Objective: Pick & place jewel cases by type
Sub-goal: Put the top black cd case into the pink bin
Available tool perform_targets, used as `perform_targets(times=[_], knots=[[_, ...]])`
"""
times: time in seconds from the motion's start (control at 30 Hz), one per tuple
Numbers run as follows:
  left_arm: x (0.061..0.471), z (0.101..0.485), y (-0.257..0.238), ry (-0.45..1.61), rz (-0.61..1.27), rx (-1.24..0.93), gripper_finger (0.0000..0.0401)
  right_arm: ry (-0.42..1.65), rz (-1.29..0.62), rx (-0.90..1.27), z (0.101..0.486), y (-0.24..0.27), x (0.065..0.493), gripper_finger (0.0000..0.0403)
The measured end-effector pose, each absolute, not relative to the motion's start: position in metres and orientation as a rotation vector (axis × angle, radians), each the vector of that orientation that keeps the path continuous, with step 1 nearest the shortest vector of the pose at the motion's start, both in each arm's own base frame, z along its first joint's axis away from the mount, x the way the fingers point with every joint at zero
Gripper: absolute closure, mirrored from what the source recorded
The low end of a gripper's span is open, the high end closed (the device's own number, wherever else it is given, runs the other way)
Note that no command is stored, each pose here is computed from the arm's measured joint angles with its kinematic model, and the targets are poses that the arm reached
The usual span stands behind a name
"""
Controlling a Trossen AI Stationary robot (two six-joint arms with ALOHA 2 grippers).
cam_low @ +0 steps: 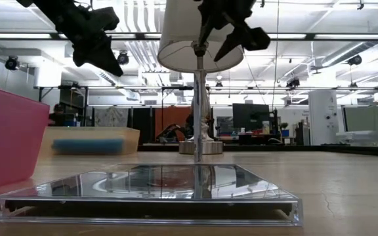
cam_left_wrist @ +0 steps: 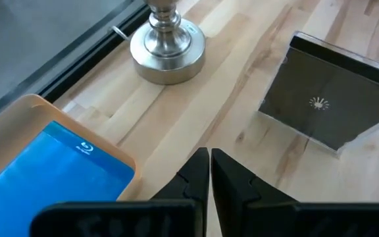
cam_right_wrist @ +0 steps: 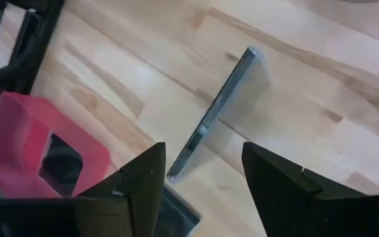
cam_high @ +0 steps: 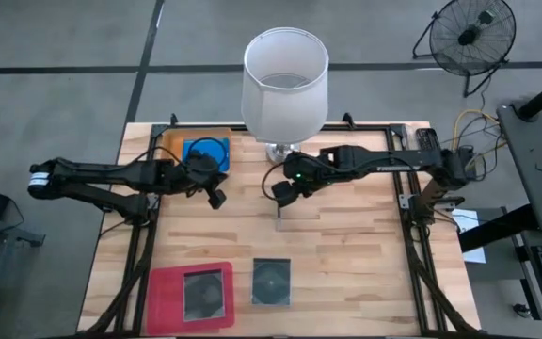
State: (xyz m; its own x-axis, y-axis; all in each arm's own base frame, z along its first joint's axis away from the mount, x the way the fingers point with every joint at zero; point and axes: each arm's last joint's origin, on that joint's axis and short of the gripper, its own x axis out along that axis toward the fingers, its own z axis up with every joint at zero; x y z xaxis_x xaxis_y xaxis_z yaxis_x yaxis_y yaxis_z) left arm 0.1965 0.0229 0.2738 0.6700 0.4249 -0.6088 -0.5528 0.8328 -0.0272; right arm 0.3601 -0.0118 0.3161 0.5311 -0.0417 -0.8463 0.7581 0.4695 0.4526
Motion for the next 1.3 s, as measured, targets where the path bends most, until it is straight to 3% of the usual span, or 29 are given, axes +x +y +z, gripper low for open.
perform_targets(times=[0.43, 1.3], knots=[[0.189, 0.278, 0.022, 0.627, 0.544, -0.183, 0.0401, 0.99, -0.648, 0.953, 0.301, -0.013, 0.389, 0.0207], [0.188, 0.28, 0.022, 0.607, 0.541, -0.188, 0.0401, 0.949, -0.67, 1.009, 0.303, -0.015, 0.39, 0.0207]])
